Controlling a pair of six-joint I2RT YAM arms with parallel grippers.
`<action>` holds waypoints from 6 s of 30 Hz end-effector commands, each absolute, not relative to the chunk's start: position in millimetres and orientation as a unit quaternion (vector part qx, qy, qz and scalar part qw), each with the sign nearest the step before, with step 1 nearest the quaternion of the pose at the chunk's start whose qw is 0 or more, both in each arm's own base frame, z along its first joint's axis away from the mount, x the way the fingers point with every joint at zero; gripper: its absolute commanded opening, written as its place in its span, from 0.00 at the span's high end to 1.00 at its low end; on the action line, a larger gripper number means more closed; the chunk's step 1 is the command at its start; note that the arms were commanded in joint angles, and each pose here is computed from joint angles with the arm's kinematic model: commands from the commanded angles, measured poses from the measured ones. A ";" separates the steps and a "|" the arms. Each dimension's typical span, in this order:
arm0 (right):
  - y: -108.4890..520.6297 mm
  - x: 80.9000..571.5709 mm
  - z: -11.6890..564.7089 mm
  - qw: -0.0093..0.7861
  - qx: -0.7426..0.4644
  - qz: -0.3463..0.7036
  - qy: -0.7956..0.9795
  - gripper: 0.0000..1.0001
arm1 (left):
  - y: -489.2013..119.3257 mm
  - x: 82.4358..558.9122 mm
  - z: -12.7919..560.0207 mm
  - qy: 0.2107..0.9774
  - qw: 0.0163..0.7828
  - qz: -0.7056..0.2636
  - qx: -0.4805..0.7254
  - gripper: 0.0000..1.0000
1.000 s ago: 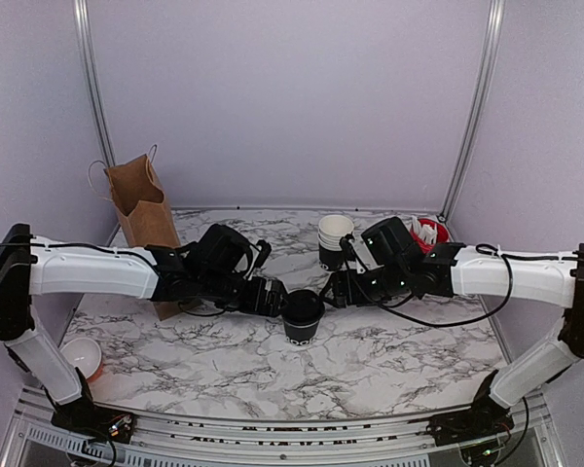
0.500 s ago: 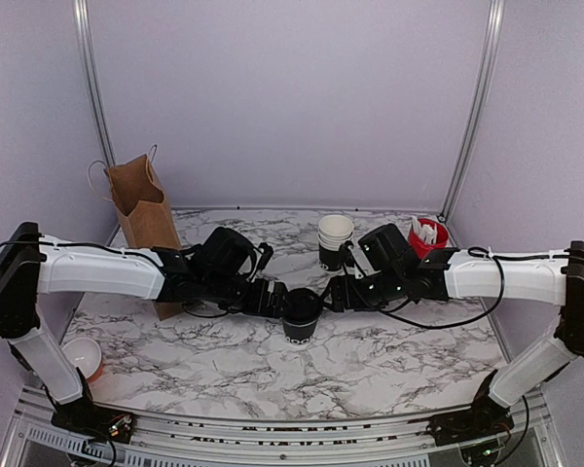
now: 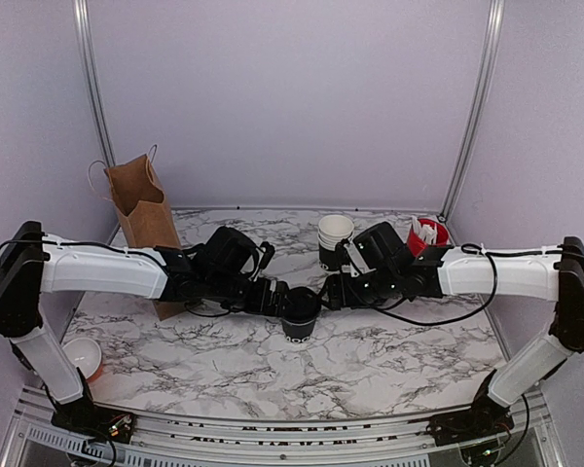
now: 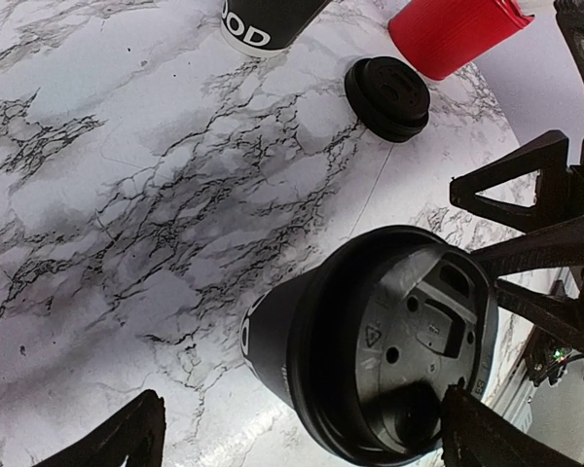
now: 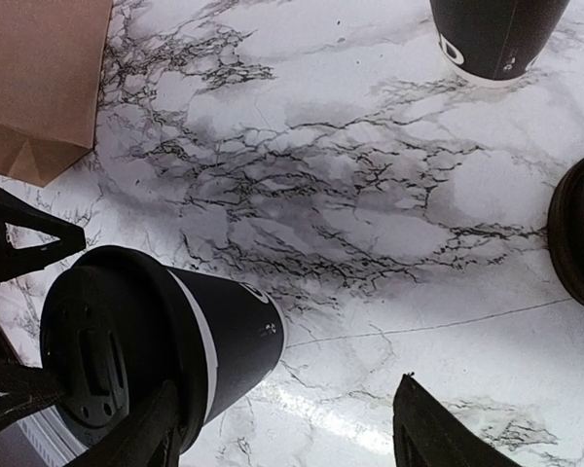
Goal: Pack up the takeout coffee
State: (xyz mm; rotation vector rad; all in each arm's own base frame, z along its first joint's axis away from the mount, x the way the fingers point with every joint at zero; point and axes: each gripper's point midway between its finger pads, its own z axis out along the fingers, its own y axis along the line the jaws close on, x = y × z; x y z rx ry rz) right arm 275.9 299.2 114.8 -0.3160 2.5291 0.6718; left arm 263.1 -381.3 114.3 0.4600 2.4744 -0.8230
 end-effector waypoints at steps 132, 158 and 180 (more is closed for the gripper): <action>293.9 265.7 160.0 0.293 -0.076 0.256 0.918 0.29 | -341.2 278.5 118.8 0.929 0.243 -0.238 0.146 0.03; 305.5 279.9 128.1 0.252 -0.093 0.279 0.922 0.30 | -352.6 247.2 110.2 0.922 0.199 -0.301 0.138 0.03; 306.5 257.1 110.5 0.227 -0.092 0.272 0.931 0.30 | -360.9 251.6 110.6 0.920 0.200 -0.307 0.138 0.02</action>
